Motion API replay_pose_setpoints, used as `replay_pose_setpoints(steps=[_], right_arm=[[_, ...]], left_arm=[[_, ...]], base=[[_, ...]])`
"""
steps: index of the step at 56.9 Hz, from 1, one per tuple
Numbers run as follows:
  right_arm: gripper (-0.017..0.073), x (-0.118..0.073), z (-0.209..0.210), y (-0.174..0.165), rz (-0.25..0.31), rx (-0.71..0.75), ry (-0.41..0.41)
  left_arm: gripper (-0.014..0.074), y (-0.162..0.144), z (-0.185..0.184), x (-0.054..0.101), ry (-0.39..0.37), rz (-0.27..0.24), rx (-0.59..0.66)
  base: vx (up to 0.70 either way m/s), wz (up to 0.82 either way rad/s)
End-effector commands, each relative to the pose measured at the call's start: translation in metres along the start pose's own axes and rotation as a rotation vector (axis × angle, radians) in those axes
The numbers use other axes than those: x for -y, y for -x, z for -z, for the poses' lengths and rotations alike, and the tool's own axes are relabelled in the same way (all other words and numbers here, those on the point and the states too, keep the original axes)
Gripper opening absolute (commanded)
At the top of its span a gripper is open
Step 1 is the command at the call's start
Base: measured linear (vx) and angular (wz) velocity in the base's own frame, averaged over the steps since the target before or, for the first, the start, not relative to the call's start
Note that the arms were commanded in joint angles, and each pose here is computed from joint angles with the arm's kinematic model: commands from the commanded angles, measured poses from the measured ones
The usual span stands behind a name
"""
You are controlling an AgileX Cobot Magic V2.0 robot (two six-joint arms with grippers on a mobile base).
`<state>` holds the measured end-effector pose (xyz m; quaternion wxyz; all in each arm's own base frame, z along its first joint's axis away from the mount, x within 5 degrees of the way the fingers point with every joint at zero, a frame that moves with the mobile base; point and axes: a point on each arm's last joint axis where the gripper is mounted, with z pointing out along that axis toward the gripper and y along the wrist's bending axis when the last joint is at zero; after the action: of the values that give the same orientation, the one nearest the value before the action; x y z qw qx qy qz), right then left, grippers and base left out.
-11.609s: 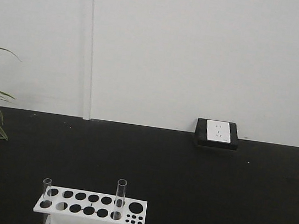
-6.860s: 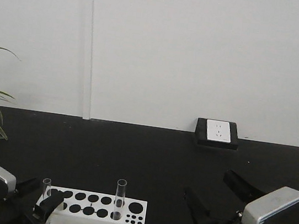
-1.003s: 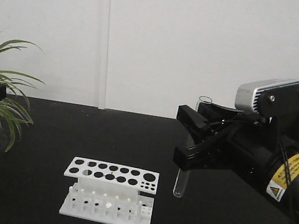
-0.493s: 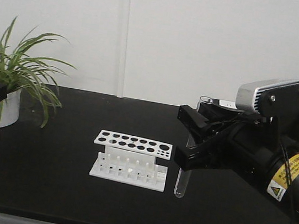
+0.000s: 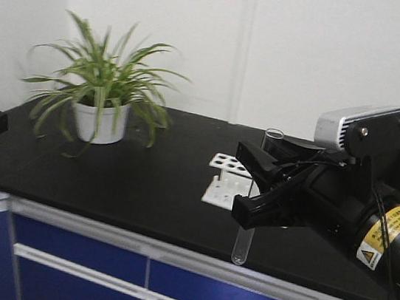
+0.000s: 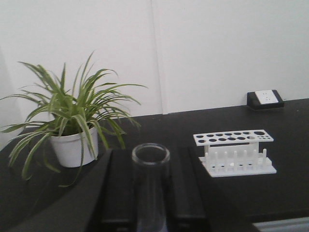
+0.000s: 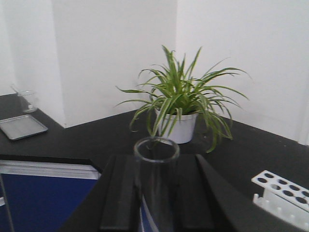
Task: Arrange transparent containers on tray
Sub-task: 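Drive the base to the bench with the yellow tray, holding both tubes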
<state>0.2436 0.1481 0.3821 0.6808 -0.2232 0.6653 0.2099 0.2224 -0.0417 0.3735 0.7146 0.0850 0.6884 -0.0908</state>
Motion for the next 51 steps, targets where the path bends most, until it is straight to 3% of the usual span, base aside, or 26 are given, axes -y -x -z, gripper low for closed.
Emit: replay_pose_setpoints(steps=[1, 51], right_arm=[[-0.0012, -0.0031, 0.0073, 0.0246, 0.004, 0.126, 0.033], [-0.0011, -0.0031, 0.0073, 0.0246, 0.004, 0.126, 0.033]], left_arm=[[-0.0006, 0.0193, 0.0037, 0.0044, -0.036, 0.022, 0.102], [-0.0006, 0.0193, 0.0037, 0.0044, -0.036, 0.022, 0.102]], base=[[-0.32, 0.39], [-0.30, 0.51]])
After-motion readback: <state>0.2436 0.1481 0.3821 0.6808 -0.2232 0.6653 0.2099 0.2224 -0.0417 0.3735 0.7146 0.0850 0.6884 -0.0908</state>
